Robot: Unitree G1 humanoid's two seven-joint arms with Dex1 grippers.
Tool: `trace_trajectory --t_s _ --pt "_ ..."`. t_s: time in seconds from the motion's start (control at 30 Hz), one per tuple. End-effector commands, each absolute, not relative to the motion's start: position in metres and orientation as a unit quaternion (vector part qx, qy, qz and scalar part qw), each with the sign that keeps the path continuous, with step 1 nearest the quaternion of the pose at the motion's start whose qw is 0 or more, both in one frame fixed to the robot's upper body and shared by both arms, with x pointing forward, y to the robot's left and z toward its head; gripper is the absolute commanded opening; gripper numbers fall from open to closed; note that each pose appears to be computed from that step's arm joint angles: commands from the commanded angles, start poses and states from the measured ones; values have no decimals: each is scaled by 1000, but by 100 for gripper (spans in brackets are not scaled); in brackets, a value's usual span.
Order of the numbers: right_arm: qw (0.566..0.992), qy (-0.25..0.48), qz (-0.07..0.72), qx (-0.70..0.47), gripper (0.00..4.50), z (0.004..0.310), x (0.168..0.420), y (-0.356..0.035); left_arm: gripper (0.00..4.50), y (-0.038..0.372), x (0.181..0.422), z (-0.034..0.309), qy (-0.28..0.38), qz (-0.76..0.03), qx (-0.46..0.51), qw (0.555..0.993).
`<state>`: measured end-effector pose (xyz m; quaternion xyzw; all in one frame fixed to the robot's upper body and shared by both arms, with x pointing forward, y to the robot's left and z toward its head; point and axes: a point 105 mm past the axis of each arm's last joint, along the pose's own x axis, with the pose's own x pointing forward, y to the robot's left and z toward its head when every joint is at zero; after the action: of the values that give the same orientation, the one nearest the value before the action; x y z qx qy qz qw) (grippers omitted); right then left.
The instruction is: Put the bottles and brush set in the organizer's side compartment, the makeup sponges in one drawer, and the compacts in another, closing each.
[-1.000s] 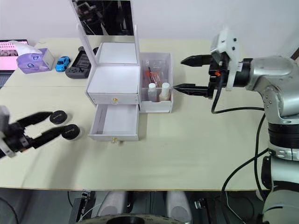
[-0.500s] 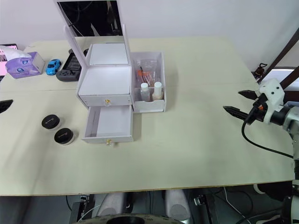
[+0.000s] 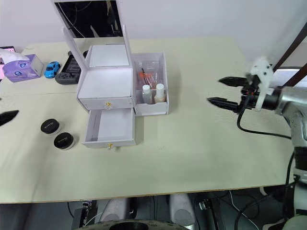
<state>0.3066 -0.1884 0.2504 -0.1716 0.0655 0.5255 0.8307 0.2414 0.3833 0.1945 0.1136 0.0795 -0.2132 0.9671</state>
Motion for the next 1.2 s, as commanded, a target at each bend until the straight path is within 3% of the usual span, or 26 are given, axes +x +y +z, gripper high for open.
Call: trace_trajectory --t_s 0.03,0.23,0.43,0.7,0.93,1.07,1.2 --pt "783 44 591 -188 450 271 293 -149 447 376 218 200 66 -188 119 973" --pt "709 6 668 -225 450 286 285 -101 447 358 181 178 80 -141 83 983" --pt "679 -3 689 -254 450 289 282 -91 447 330 172 149 106 -116 43 987" --pt "672 17 691 -265 450 285 272 -109 447 305 194 112 171 -115 29 978" --pt "687 31 673 -272 450 286 269 -131 447 296 221 103 213 -122 38 969" --pt "689 31 670 -273 450 288 289 -104 447 293 232 102 227 -125 42 965" --pt "697 36 661 -274 450 289 298 -102 447 290 239 102 236 -127 51 962"
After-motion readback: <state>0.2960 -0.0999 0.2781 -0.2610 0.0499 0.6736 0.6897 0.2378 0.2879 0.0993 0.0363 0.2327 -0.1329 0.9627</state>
